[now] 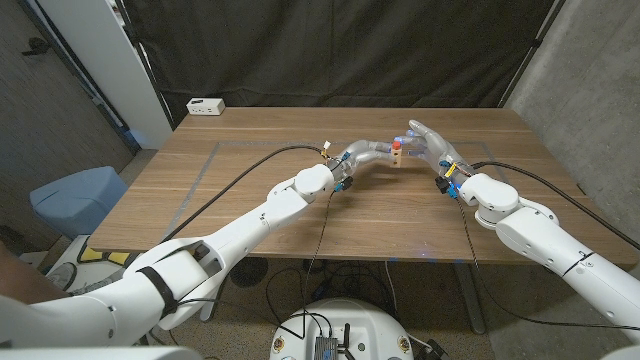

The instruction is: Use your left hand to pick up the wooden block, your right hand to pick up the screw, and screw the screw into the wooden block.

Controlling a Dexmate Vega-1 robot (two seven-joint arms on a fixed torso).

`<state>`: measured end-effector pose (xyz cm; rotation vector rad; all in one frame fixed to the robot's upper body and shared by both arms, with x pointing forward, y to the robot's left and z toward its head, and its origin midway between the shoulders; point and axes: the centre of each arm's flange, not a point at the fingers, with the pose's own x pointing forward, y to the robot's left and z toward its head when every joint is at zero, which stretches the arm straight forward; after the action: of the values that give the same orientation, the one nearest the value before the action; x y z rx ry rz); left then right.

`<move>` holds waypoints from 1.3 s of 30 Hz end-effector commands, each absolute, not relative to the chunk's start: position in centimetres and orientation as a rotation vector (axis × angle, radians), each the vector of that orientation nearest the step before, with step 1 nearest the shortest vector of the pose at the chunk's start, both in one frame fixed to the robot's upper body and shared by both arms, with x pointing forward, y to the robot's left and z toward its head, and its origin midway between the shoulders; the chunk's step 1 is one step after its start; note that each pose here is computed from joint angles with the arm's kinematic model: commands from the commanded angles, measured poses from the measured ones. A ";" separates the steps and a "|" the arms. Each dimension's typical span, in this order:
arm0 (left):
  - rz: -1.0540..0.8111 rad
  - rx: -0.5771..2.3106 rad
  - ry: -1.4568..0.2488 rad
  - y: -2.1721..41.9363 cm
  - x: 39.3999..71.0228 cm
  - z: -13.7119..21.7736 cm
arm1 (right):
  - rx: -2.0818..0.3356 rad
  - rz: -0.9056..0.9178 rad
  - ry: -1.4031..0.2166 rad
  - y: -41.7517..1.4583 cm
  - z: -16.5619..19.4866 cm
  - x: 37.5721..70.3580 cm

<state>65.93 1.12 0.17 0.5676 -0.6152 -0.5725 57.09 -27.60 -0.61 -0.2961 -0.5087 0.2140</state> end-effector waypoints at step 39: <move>-0.583 0.569 -0.604 1.0 66.9 0.5 | -0.286 0.166 -0.497 -27.7 -0.7 56.7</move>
<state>66.84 1.03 0.47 0.5671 -0.6050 -0.5805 56.97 -27.66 -0.82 -0.2806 -0.4966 0.1743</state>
